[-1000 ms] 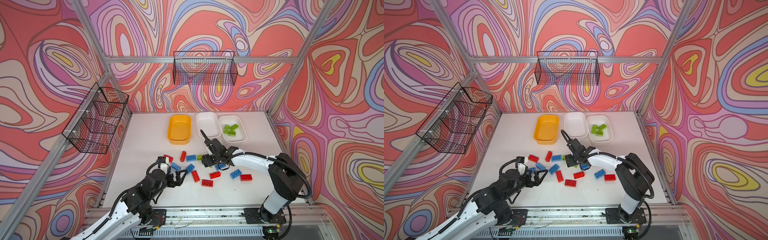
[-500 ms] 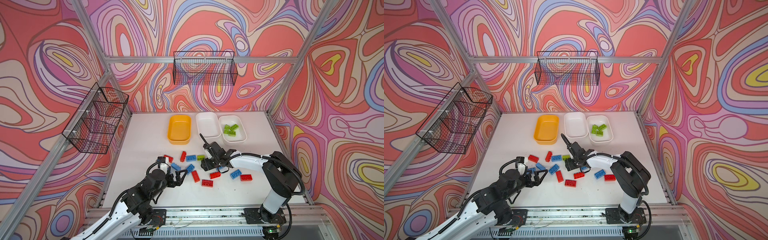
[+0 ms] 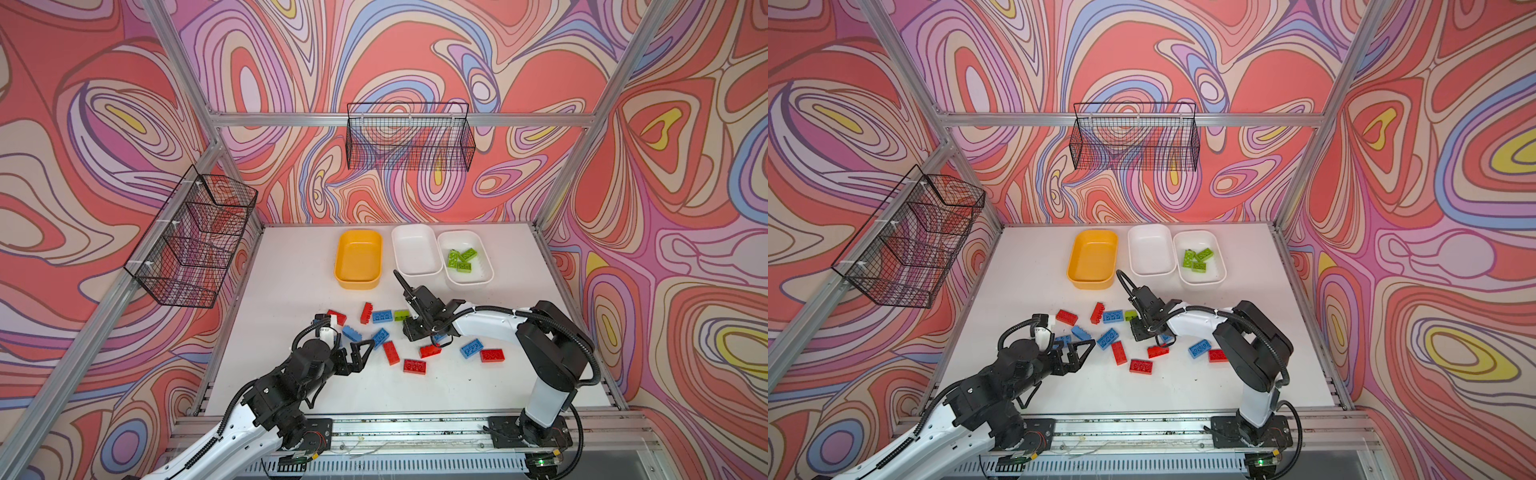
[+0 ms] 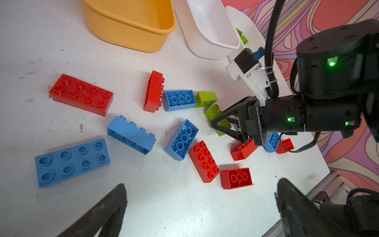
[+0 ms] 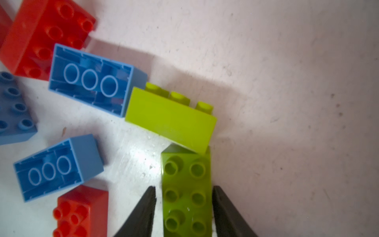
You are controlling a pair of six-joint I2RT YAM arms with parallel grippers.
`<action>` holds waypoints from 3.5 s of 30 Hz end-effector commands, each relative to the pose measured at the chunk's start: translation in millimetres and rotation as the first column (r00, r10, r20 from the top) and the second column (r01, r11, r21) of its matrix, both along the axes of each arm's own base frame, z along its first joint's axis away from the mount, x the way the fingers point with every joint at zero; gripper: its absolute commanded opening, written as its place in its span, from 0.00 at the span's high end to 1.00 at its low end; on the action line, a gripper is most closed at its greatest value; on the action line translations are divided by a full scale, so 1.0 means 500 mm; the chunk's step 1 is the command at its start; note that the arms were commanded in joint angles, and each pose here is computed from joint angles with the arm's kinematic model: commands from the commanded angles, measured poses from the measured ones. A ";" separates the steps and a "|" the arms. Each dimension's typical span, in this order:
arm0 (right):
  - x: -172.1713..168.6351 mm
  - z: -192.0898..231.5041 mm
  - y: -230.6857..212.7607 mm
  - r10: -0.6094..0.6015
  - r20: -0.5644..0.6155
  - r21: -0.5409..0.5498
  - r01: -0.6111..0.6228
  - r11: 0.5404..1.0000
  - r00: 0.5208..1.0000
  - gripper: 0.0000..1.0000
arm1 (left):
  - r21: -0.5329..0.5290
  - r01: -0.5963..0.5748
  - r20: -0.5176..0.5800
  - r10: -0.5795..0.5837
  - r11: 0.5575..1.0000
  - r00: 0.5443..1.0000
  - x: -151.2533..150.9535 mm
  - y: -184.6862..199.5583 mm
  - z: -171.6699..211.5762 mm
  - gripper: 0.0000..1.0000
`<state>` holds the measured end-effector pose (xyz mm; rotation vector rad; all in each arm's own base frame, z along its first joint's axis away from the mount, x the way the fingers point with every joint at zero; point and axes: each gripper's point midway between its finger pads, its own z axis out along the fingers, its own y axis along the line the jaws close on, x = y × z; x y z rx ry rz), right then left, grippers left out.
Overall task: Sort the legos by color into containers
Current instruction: 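Move the right gripper to a lime-green brick among the scattered bricks and grasp it, then carry the lime-green brick with the right gripper into the farther white tray and release, then move the right gripper to the last lime-green brick and grasp it, then carry the lime-green brick with the right gripper into the farther white tray and release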
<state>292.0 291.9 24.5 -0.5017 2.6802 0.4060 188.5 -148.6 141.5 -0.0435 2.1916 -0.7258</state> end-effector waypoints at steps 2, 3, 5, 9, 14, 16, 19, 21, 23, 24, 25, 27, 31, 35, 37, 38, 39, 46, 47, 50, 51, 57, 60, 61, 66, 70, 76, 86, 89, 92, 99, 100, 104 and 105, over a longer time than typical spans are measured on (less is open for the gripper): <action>-0.001 -0.018 -0.020 -0.032 -0.009 -0.082 0.031 0.996 0.999 0.63 | 0.026 -0.027 -0.008 0.027 0.999 1.000 -0.007 0.020 -0.015 0.00; 0.000 -0.011 -0.020 -0.035 -0.003 -0.082 0.034 0.996 0.999 0.65 | 0.026 -0.027 -0.003 0.027 0.999 1.000 -0.007 0.021 -0.013 0.00; 0.002 0.014 -0.020 -0.042 0.016 -0.066 0.043 0.997 0.999 0.69 | 0.024 -0.025 0.003 0.025 0.999 1.000 -0.006 0.021 -0.008 0.00; 0.020 0.097 -0.036 -0.084 0.100 -0.046 0.089 0.995 0.991 0.70 | 0.030 -0.009 0.003 0.009 1.000 1.000 -0.001 0.011 -0.004 0.00; 0.073 0.191 -0.086 -0.161 0.212 -0.068 0.179 0.982 0.964 0.71 | 0.042 0.021 0.006 -0.021 0.999 1.000 0.016 -0.016 0.007 0.00; 0.111 0.214 -0.124 -0.219 0.231 -0.052 0.237 0.970 0.948 0.71 | 0.047 0.032 0.007 -0.033 0.998 0.999 0.026 -0.030 0.007 0.00; 0.180 0.237 -0.198 -0.324 0.247 -0.007 0.336 0.942 0.913 0.72 | 0.047 0.056 0.014 -0.056 0.997 0.998 0.045 -0.057 0.013 0.00; 0.228 0.247 -0.245 -0.381 0.265 0.006 0.393 0.919 0.886 0.72 | 0.055 0.069 0.018 -0.070 0.996 0.997 0.060 -0.075 0.021 0.00; 0.270 0.250 -0.280 -0.423 0.267 0.025 0.432 0.901 0.866 0.72 | 0.070 0.078 0.020 -0.079 0.995 0.997 0.075 -0.090 0.029 0.00; 0.294 0.247 -0.296 -0.443 0.268 0.029 0.452 0.892 0.856 0.72 | 0.082 0.084 0.017 -0.086 0.993 0.996 0.082 -0.097 0.027 0.00; 0.312 0.245 -0.310 -0.458 0.270 0.030 0.468 0.883 0.847 0.72 | 0.069 0.087 0.040 -0.090 0.994 0.995 0.095 -0.111 0.056 0.00; 0.358 0.226 -0.339 -0.488 0.266 0.020 0.501 0.865 0.832 0.72 | 0.077 0.100 0.050 -0.104 0.992 0.993 0.111 -0.129 0.066 0.00; 0.432 0.197 -0.380 -0.535 0.263 0.019 0.550 0.835 0.803 0.72 | 0.105 0.117 0.052 -0.123 0.988 0.991 0.137 -0.154 0.071 0.00; 0.498 0.163 -0.407 -0.560 0.277 -0.013 0.586 0.810 0.781 0.72 | 0.138 0.122 0.041 -0.129 0.983 0.991 0.157 -0.168 0.062 0.00; 0.522 0.150 -0.415 -0.566 0.284 -0.025 0.596 0.803 0.774 0.72 | 0.155 0.129 0.034 -0.136 0.979 0.990 0.163 -0.173 0.058 0.00; 0.533 0.140 -0.419 -0.570 0.283 -0.030 0.601 0.799 0.772 0.72 | 0.162 0.131 0.031 -0.137 0.978 0.990 0.165 -0.174 0.058 0.00; 0.542 0.134 -0.423 -0.574 0.281 -0.029 0.605 0.795 0.769 0.71 | 0.169 0.127 0.030 -0.134 0.977 0.990 0.168 -0.174 0.058 0.00; 0.569 0.129 -0.433 -0.582 0.292 -0.020 0.613 0.790 0.759 0.41 | 0.202 0.109 0.030 -0.117 0.973 0.993 0.171 -0.161 0.054 0.00; 0.567 0.135 -0.432 -0.580 0.294 -0.017 0.611 0.791 0.759 0.36 | 0.203 0.108 0.029 -0.116 0.973 0.993 0.168 -0.158 0.054 0.00; 0.547 0.163 -0.428 -0.581 0.292 0.007 0.606 0.795 0.760 0.30 | 0.196 0.100 0.030 -0.107 0.976 0.994 0.160 -0.148 0.055 0.00; 0.538 0.173 -0.425 -0.584 0.289 0.020 0.605 0.796 0.759 0.29 | 0.188 0.096 0.030 -0.104 0.977 0.994 0.156 -0.145 0.056 0.00; 0.432 0.226 -0.340 -0.529 0.292 0.045 0.540 0.840 0.797 0.27 | 0.132 0.064 0.026 -0.068 0.989 0.997 0.124 -0.113 0.048 0.00; 0.363 0.232 -0.273 -0.481 0.289 0.039 0.492 0.870 0.828 0.27 | 0.094 0.056 0.017 -0.058 0.994 0.998 0.100 -0.096 0.040 0.00; 0.339 0.229 -0.247 -0.465 0.278 0.053 0.470 0.881 0.841 0.27 | 0.086 0.052 0.013 -0.054 0.995 0.998 0.092 -0.088 0.035 0.00; 0.234 0.186 -0.127 -0.386 0.216 0.080 0.378 0.923 0.897 0.27 | 0.069 0.029 -0.011 -0.029 0.997 1.000 0.053 -0.048 0.002 0.00; 0.183 0.155 -0.055 -0.326 0.191 0.077 0.317 0.945 0.926 0.27 | 0.067 0.006 -0.012 -0.005 0.998 1.000 0.031 -0.019 -0.007 0.00; 0.149 0.117 0.000 -0.286 0.161 0.066 0.278 0.958 0.945 0.27 | 0.043 -0.014 -0.022 0.014 0.999 1.000 0.010 0.003 -0.014 0.00; 0.115 0.062 0.041 -0.250 0.109 0.059 0.245 0.968 0.962 0.27 | 0.043 -0.032 -0.027 0.033 0.999 0.999 0.002 0.017 -0.029 0.00; 0.107 0.045 0.048 -0.242 0.097 0.045 0.239 0.970 0.965 0.27 | 0.047 -0.028 -0.032 0.030 0.999 0.999 0.003 0.014 -0.033 0.00; 0.098 0.036 0.051 -0.239 0.089 0.041 0.236 0.971 0.967 0.27 | 0.047 -0.024 -0.037 0.026 0.999 0.999 0.004 0.011 -0.037 0.00; 0.090 0.013 0.041 -0.242 0.077 0.005 0.242 0.970 0.967 0.30 | 0.049 -0.022 -0.037 0.024 0.999 0.999 0.005 0.010 -0.043 0.00; 0.091 0.011 0.041 -0.243 0.076 0.000 0.243 0.970 0.967 0.32 | 0.051 -0.023 -0.037 0.024 0.998 0.999 0.005 0.010 -0.044 0.00; 0.089 0.002 0.038 -0.242 0.071 -0.017 0.244 0.970 0.968 0.40 | 0.050 -0.023 -0.035 0.025 0.998 0.999 0.004 0.012 -0.045 0.00; 0.088 -0.001 0.035 -0.243 0.071 -0.023 0.245 0.969 0.967 0.42 | 0.050 -0.023 -0.034 0.025 0.999 0.999 0.003 0.013 -0.045 0.00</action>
